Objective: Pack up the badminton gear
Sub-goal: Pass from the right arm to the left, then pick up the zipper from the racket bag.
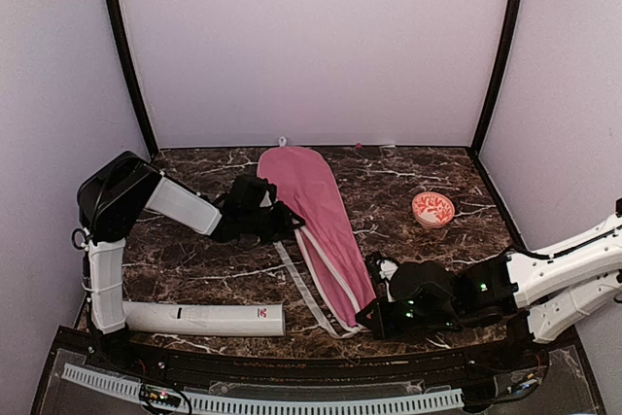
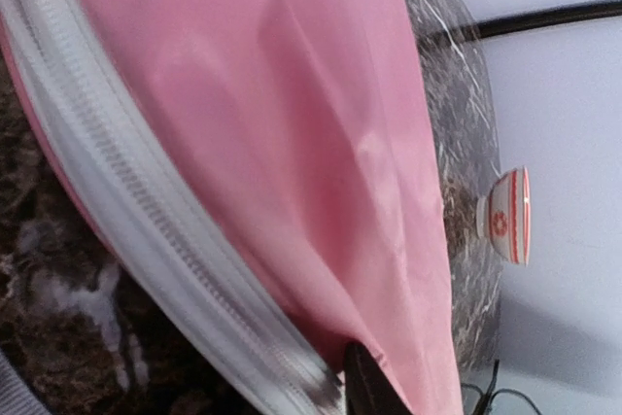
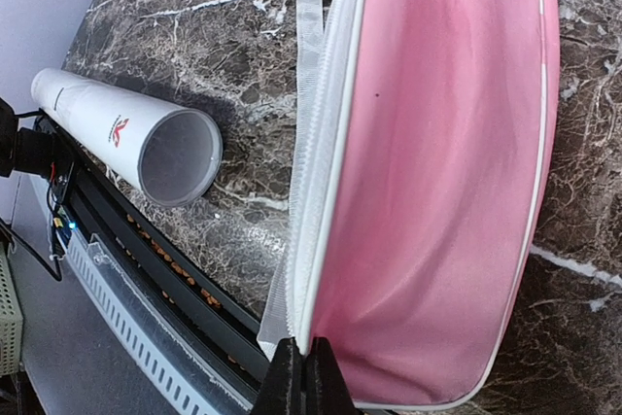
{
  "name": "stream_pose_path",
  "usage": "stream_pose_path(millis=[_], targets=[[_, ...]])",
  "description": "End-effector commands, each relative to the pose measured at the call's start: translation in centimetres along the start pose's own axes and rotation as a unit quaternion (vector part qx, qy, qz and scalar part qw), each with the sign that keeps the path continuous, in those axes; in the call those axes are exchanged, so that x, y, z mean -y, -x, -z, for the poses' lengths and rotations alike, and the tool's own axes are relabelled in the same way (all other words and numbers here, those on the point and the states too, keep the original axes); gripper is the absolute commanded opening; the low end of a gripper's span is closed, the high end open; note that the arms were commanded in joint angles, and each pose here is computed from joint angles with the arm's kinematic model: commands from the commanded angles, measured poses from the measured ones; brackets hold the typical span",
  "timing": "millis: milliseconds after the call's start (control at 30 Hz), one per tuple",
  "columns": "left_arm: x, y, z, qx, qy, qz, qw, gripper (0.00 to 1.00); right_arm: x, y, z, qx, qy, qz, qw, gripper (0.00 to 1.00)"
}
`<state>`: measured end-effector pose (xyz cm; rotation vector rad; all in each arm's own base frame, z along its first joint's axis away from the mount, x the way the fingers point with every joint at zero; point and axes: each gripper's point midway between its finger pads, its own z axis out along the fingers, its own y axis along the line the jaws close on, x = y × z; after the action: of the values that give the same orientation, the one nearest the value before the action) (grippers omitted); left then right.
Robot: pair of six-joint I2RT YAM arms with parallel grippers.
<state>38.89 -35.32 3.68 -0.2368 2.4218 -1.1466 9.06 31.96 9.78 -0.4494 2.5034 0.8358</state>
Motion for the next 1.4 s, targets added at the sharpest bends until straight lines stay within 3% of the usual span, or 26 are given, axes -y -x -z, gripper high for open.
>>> stream_pose_path(millis=[0,67,133,367,600,767,1000,1300,1367], targets=[[3.5,1.4,0.2,0.010,-0.043,-0.016,0.999,0.16,-3.0,2.8,0.6,0.042,0.043,-0.006,0.998,0.00],[5.1,2.4,0.9,0.018,-0.046,-0.038,0.998,0.04,-2.9,2.9,0.6,0.042,0.040,-0.004,0.998,0.00],[7.1,3.6,1.8,0.023,-0.047,-0.065,0.997,0.00,-3.1,3.1,0.7,0.043,0.036,-0.002,0.998,0.03],[12.0,5.6,4.7,-0.013,-0.007,-0.169,0.986,0.00,-2.9,5.8,2.8,0.083,0.016,-0.009,0.996,0.58],[15.9,5.7,8.0,-0.058,-0.015,-0.262,0.963,0.00,-1.5,8.4,4.4,0.125,-0.014,-0.026,0.992,0.82],[19.8,6.1,11.7,-0.078,-0.034,-0.368,0.926,0.00,0.0,10.5,5.1,0.150,-0.022,-0.048,0.987,0.86],[20.6,7.5,16.0,-0.074,0.023,-0.479,0.874,0.00,3.7,14.9,7.1,0.199,-0.028,-0.072,0.977,0.88],[23.2,2.6,16.7,-0.105,-0.040,-0.515,0.850,0.00,4.8,22.1,12.1,0.253,-0.038,-0.046,0.966,0.87],[23.9,1.1,16.4,-0.113,-0.055,-0.511,0.850,0.00,5.1,23.1,12.9,0.254,-0.051,-0.039,0.965,0.81]])
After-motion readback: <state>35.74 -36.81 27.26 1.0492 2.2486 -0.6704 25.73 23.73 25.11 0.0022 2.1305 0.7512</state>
